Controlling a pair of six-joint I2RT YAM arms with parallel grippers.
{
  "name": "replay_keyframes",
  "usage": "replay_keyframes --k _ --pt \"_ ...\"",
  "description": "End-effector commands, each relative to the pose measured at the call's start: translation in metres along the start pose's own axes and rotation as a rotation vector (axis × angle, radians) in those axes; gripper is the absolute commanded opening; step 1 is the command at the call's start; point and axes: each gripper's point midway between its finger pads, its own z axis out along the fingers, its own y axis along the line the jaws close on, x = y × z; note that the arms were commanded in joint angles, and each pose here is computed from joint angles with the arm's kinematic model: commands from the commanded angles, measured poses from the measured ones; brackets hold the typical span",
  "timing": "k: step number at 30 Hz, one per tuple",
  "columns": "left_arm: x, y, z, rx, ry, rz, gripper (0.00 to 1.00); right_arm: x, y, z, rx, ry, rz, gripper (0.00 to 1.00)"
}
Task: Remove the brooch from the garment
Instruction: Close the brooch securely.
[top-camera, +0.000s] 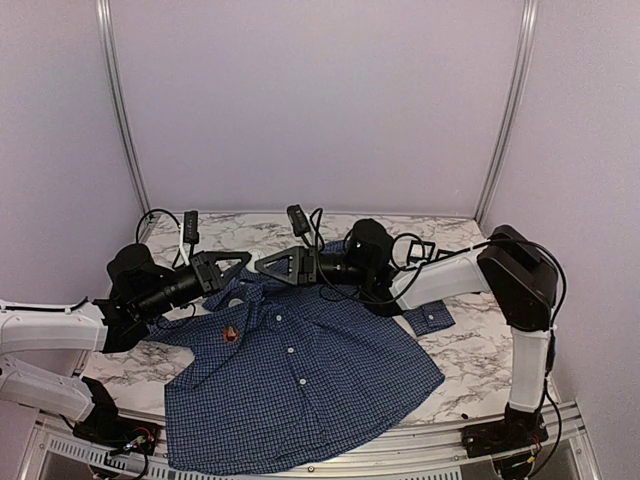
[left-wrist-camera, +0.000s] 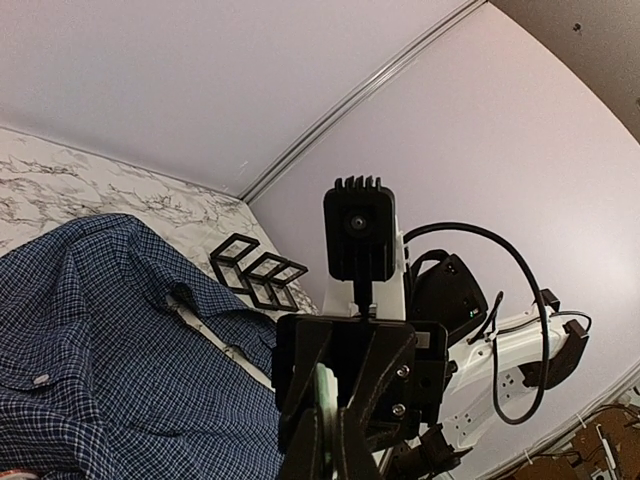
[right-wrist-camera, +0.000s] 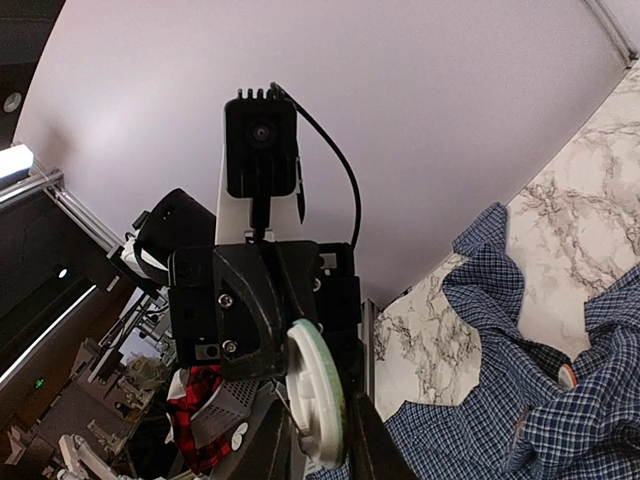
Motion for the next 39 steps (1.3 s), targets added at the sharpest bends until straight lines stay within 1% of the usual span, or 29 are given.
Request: replay_keyframes --k 1,12,39 --pt "-0.005 -0.015 0.004 0.041 0.010 0.041 0.00 -0.003 0.006 0.007 -0.052 0.002 0.000 0.18" --pt "-0.003 -0.020 0.004 0.059 0.023 0.062 0.00 -0.003 0.004 0.005 -0.073 -0.007 0.038 0.12" --pt "0.006 -0.032 0.005 0.079 0.060 0.146 0.00 0.001 0.001 0.002 -0.135 -0.003 0.135 0.09"
